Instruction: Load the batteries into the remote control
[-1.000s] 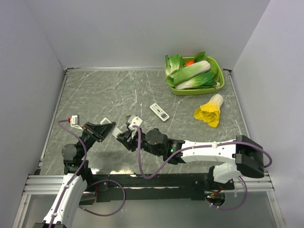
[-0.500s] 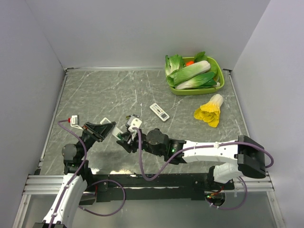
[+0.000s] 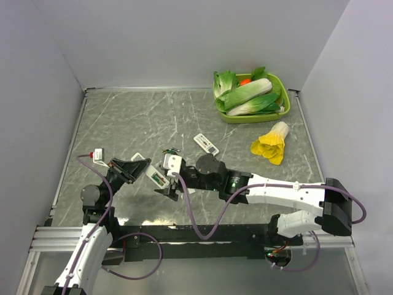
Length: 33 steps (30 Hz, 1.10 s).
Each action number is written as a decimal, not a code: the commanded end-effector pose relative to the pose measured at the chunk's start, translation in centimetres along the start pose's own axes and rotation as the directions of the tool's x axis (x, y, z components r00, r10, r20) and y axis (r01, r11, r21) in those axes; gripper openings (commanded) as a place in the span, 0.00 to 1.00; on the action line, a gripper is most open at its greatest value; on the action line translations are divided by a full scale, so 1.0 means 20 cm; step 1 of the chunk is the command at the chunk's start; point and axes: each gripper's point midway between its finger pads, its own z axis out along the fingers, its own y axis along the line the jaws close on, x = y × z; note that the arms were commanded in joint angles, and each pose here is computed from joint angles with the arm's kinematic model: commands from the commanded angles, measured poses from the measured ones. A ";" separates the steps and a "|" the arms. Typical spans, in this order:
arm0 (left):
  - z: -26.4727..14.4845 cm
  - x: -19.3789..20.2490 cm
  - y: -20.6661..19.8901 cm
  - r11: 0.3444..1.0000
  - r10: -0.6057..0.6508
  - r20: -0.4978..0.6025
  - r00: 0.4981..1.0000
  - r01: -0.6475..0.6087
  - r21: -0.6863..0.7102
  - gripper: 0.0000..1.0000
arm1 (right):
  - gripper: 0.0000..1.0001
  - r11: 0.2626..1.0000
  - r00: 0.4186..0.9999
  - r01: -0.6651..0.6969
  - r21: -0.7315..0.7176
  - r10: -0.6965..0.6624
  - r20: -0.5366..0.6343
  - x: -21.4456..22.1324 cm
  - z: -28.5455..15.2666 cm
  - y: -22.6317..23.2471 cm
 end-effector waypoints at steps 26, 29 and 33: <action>-0.06 0.16 0.12 0.998 -0.053 -0.130 0.990 0.049 -0.036 0.02 | 0.48 0.861 0.966 0.254 -0.440 -0.251 0.067 -0.05 -0.01 0.00; -0.06 0.16 0.11 0.998 -0.053 -0.129 0.990 0.050 -0.029 0.02 | 0.45 0.856 0.965 0.252 -0.452 -0.256 0.053 -0.03 0.01 0.00; -0.06 0.16 0.10 0.998 -0.053 -0.130 0.990 0.050 -0.023 0.02 | 0.41 0.848 0.965 0.246 -0.469 -0.258 0.039 0.01 0.04 0.01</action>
